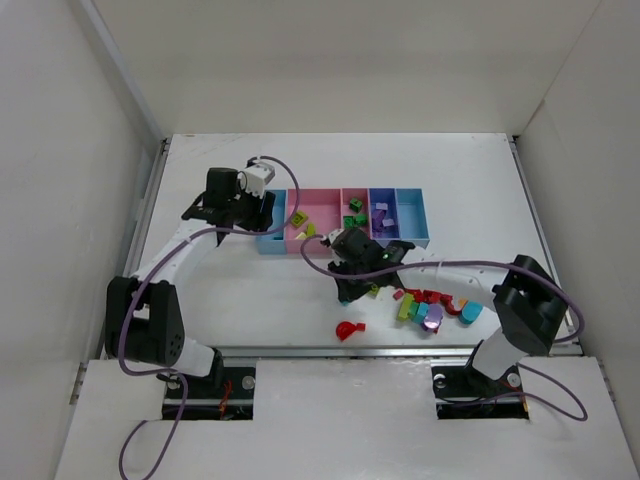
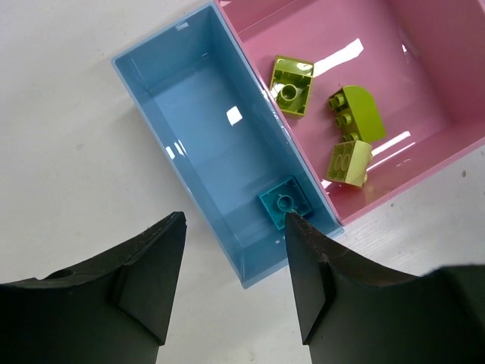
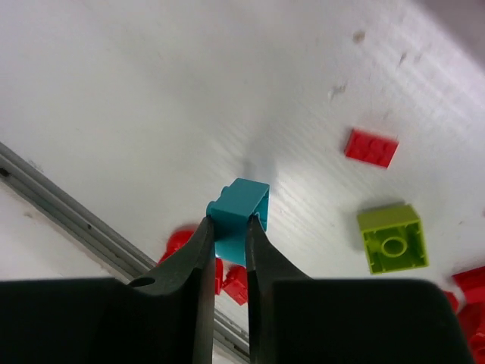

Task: Sort the legos into containers by color

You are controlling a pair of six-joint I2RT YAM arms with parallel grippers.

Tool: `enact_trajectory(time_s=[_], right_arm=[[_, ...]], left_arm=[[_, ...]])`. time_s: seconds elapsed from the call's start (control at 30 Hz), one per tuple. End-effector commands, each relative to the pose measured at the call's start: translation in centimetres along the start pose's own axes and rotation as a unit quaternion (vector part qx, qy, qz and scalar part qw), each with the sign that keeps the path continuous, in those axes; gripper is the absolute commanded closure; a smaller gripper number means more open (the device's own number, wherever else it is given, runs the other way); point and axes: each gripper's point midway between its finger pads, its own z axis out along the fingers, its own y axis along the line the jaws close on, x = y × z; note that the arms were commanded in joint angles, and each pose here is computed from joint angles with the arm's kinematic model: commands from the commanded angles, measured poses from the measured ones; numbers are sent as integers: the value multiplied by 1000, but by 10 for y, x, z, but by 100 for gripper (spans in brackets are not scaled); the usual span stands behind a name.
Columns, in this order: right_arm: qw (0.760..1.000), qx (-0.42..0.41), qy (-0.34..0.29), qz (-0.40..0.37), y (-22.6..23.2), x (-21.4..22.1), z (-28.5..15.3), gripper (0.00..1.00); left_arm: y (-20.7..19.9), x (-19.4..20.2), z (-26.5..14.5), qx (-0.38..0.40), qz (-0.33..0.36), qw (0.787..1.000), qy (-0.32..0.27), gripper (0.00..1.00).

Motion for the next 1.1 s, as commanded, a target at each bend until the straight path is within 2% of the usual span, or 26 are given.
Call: enact_trajectory(time_s=[0.0, 0.13, 0.17, 0.27, 0.37, 0.4, 0.43, 0.53, 0.6, 0.7, 0.73, 0.77, 0.83, 0.97, 1.0, 1.03, 1.07], right_arm=[[996, -12, -73, -42, 15, -55, -26, 100], [989, -39, -130, -56, 36, -105, -54, 100], [981, -52, -176, -58, 47, -135, -71, 100], [971, -59, -223, -58, 59, -176, -66, 100], [967, -78, -234, -57, 70, -217, -46, 100], [961, -88, -256, -60, 80, -242, -55, 100], [966, -84, -239, -59, 79, -244, -26, 100], [964, -97, -241, -52, 79, -268, -5, 100], [961, -114, -248, -50, 82, -278, 2, 100], [963, -98, -249, -39, 67, -291, 16, 100], [963, -85, -253, -29, 58, -294, 16, 100], [965, -80, -249, -27, 56, -292, 22, 100], [962, -79, -260, -25, 52, -298, 20, 100], [960, -87, -263, -27, 54, -300, 24, 100], [962, -91, -256, -28, 55, -297, 31, 98], [962, -96, -254, -29, 56, -296, 31, 77], [965, -104, -240, -31, 58, -289, 39, 63]], left_arm=[[2, -21, -18, -14, 21, 999, -30, 48], [9, -22, -28, -33, 24, 999, -32, 49], [10, -18, -27, -40, 13, 999, -26, 49], [36, -17, -45, -101, -31, 994, -34, 53], [55, -12, -64, -146, -91, 984, -50, 55], [54, -10, -66, -151, -98, 982, -52, 55], [57, -15, -75, -160, -108, 979, -66, 55], [57, -20, -91, -176, -119, 973, -86, 55], [66, -19, -101, -212, -164, 958, -101, 55], [78, -18, -120, -260, -220, 932, -126, 50], [73, -21, -120, -246, -212, 937, -130, 46], [67, -23, -123, -233, -204, 942, -131, 33], [58, -24, -119, -206, -197, 949, -134, 22], [47, -33, -120, -174, -182, 955, -156, 16], [46, -36, -120, -167, -167, 958, -160, 14], [39, -38, -118, -148, -156, 964, -160, 12], [36, -39, -118, -139, -147, 966, -159, 11]])
